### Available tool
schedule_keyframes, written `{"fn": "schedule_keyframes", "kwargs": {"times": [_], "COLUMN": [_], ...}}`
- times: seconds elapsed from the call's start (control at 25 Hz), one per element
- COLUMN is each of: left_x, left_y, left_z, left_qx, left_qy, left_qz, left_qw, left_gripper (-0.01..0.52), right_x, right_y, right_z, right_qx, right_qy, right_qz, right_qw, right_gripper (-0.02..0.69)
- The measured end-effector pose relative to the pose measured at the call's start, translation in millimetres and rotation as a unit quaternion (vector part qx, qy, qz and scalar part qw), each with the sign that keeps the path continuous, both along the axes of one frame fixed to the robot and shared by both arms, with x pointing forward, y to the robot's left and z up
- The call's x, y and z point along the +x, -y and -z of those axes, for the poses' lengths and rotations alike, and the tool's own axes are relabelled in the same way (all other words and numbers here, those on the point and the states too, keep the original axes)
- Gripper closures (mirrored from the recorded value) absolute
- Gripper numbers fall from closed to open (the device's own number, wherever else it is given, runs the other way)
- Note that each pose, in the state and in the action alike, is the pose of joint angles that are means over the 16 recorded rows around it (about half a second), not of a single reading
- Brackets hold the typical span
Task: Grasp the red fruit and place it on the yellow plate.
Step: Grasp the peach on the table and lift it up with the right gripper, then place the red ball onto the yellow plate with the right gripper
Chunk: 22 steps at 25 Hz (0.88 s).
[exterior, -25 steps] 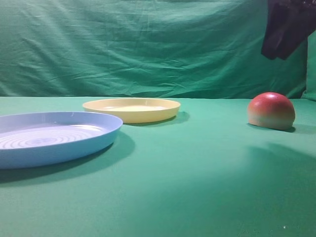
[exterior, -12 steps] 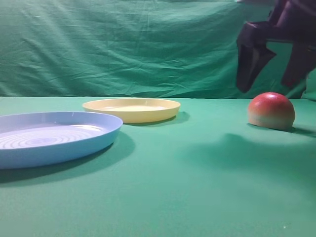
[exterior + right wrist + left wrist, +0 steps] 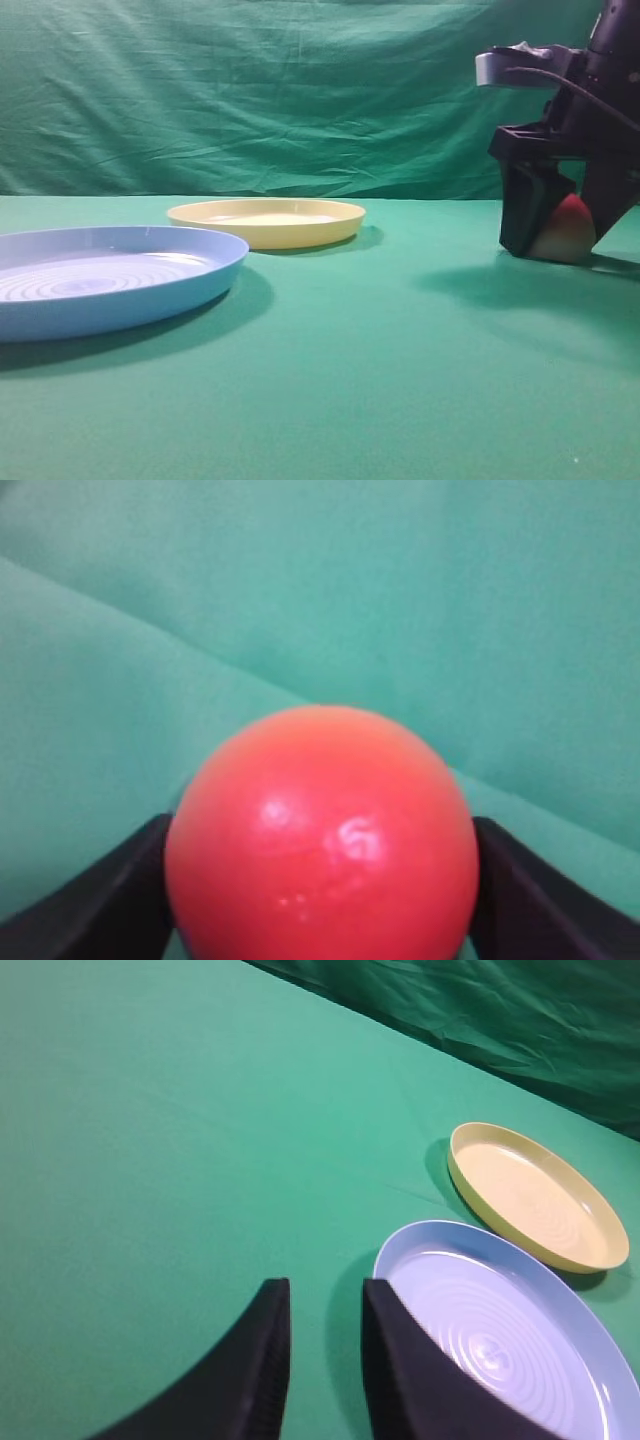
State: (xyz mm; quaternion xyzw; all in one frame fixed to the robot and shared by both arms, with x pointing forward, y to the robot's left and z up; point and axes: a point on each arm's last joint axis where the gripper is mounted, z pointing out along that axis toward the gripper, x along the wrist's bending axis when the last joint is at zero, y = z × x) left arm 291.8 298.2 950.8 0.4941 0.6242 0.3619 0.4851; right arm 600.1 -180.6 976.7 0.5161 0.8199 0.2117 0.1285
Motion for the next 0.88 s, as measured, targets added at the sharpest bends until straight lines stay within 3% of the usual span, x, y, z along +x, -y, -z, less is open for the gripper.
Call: {"fn": "schedule_keyframes", "kwargs": {"times": [0.28, 0.56, 0.68, 0.88], "left_x": [0, 0, 0, 0], "left_y": [0.0, 0.0, 0.0, 0.0], "left_z": [0, 0, 0, 0], "left_qx": [0.0, 0.0, 0.0, 0.0], "left_qy": [0.0, 0.0, 0.0, 0.0], "left_qz": [0.0, 0.0, 0.0, 0.0], "left_qw": [1.0, 1.0, 1.0, 1.0], "left_gripper": [0.357, 0.357, 0.357, 0.357], "right_x": [9, 10, 10, 12], "right_y": [-51, -118, -140, -159], "right_z": [-36, -21, -5, 16], "right_qx": [0.027, 0.035, 0.032, 0.025], "right_qy": [0.053, 0.083, 0.085, 0.086], "right_qz": [-0.057, -0.136, -0.161, -0.184], "right_qw": [0.997, 0.987, 0.983, 0.979], "right_gripper": [0.405, 0.412, 0.379, 0.262]}}
